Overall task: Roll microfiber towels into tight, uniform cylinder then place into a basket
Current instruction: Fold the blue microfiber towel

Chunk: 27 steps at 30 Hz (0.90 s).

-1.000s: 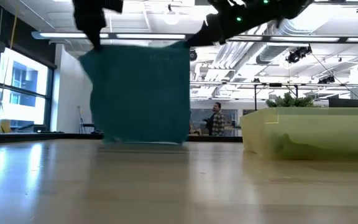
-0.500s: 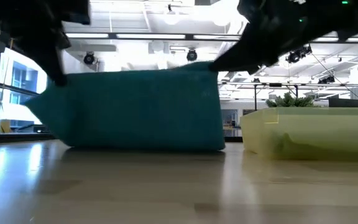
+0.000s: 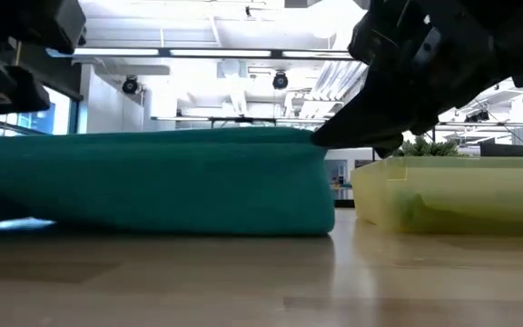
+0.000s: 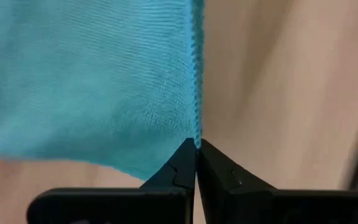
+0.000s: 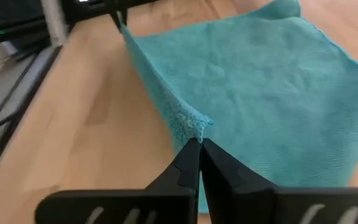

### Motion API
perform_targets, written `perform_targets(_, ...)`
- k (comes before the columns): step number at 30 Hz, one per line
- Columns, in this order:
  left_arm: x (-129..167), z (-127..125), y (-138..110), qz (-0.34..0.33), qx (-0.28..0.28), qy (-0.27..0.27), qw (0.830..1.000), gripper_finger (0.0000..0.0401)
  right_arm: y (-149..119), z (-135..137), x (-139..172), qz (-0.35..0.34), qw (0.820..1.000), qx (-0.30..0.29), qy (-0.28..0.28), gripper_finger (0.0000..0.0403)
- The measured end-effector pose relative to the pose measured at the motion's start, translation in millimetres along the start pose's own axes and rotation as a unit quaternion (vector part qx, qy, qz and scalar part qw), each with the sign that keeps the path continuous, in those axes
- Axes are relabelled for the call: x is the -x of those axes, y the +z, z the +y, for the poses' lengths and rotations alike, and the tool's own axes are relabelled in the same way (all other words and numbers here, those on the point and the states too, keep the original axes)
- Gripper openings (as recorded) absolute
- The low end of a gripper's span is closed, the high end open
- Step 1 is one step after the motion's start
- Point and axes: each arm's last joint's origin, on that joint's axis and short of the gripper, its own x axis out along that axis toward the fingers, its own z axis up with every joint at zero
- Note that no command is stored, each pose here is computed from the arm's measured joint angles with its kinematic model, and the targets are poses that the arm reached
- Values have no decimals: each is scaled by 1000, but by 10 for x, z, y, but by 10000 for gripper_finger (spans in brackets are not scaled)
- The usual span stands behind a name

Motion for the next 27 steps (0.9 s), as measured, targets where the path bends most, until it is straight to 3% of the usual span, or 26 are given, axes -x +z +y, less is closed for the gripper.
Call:
perform_targets(5, -2, 4, 38, 5, -11, -10, 1000, 0, 21, 22, 3, -5, 999, 27, 25, 0)
perform_targets(13, 116, 279, 160, 23, -34, 115, 993, 0, 55, -50, -12, -24, 996, 84, -29, 0)
perform_targets(19, 177, 530, 323, 4, -112, 225, 968, 0, 72, -190, -46, -15, 994, 85, -70, 0)
perform_targets(27, 114, 830, 571, 35, -176, 256, 950, 0, 56, -323, -80, -2, 992, 58, -114, 0)
